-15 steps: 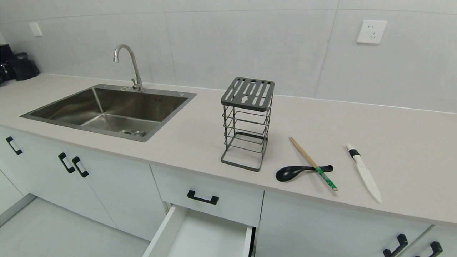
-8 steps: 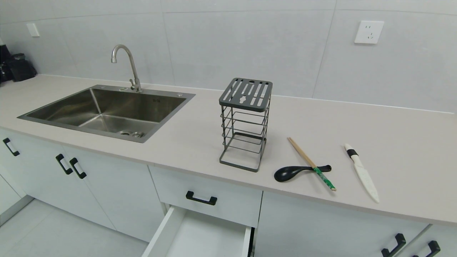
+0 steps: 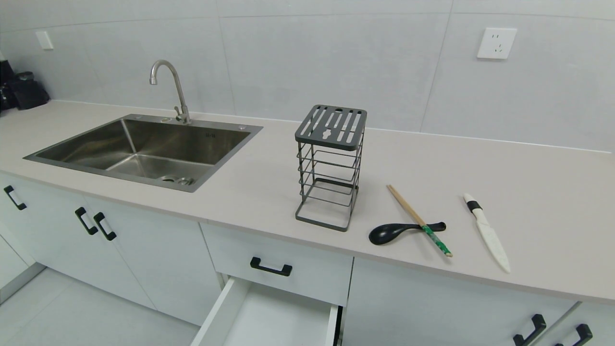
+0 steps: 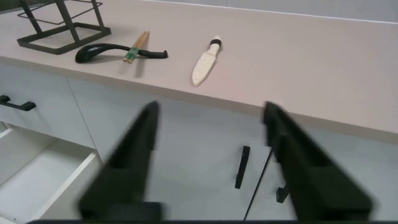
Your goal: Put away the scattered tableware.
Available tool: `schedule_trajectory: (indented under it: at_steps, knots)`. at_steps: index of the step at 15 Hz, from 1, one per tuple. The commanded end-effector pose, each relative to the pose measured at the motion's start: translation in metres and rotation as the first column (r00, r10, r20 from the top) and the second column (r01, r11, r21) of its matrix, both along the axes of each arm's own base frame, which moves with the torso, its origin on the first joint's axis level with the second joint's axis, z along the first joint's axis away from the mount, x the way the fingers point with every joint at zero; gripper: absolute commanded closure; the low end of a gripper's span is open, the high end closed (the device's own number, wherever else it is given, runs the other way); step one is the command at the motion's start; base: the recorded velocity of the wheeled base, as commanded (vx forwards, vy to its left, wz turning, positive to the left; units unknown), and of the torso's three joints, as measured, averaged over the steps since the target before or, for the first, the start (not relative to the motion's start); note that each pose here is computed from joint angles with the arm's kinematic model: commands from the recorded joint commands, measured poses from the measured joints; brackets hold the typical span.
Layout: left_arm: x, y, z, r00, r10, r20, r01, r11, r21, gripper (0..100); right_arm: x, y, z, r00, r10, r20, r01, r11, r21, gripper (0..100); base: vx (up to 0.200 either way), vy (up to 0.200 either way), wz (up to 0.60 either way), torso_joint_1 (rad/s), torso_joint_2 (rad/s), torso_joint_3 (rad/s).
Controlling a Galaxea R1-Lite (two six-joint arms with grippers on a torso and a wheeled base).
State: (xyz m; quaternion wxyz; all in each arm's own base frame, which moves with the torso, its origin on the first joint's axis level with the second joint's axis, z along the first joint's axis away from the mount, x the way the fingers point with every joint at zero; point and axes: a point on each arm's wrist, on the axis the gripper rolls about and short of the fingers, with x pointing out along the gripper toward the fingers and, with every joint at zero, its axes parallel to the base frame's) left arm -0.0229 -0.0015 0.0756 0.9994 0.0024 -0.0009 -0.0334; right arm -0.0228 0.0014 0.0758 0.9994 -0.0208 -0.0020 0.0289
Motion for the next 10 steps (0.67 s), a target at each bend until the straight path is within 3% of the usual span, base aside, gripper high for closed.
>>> schedule_trajectory:
  at_steps: [1, 8, 9, 10]
  knots:
    - [0.000, 0.000, 0.000, 1.000, -0.001, 0.000, 0.001, 1.000, 0.000, 0, 0.000, 0.001, 0.000, 1.000, 0.026, 0.005, -0.026, 0.999, -0.032, 0, 0.000, 0.000, 0.00, 0.000, 0.00, 0.000]
    - [0.000, 0.000, 0.000, 1.000, -0.001, 0.000, 0.001, 1.000, 0.000, 0, 0.000, 0.001, 0.003, 0.999, 0.030, 0.019, -0.029, 0.999, -0.031, 0, 0.000, 0.000, 0.00, 0.000, 0.00, 0.000]
    - [0.000, 0.000, 0.000, 1.000, -0.001, 0.000, 0.001, 1.000, 0.000, 0, -0.009, 0.001, 0.051, 0.983, 0.020, 0.180, -0.016, 1.000, -0.027, 0, 0.000, 0.000, 0.00, 0.000, 0.00, 0.000]
    - [0.000, 0.000, 0.000, 1.000, 0.001, 0.000, -0.001, 1.000, 0.000, 0, -0.011, 0.001, 0.085, 0.975, 0.030, 0.219, -0.024, 0.999, -0.027, 0, 0.000, 0.000, 0.00, 0.000, 0.00, 0.000]
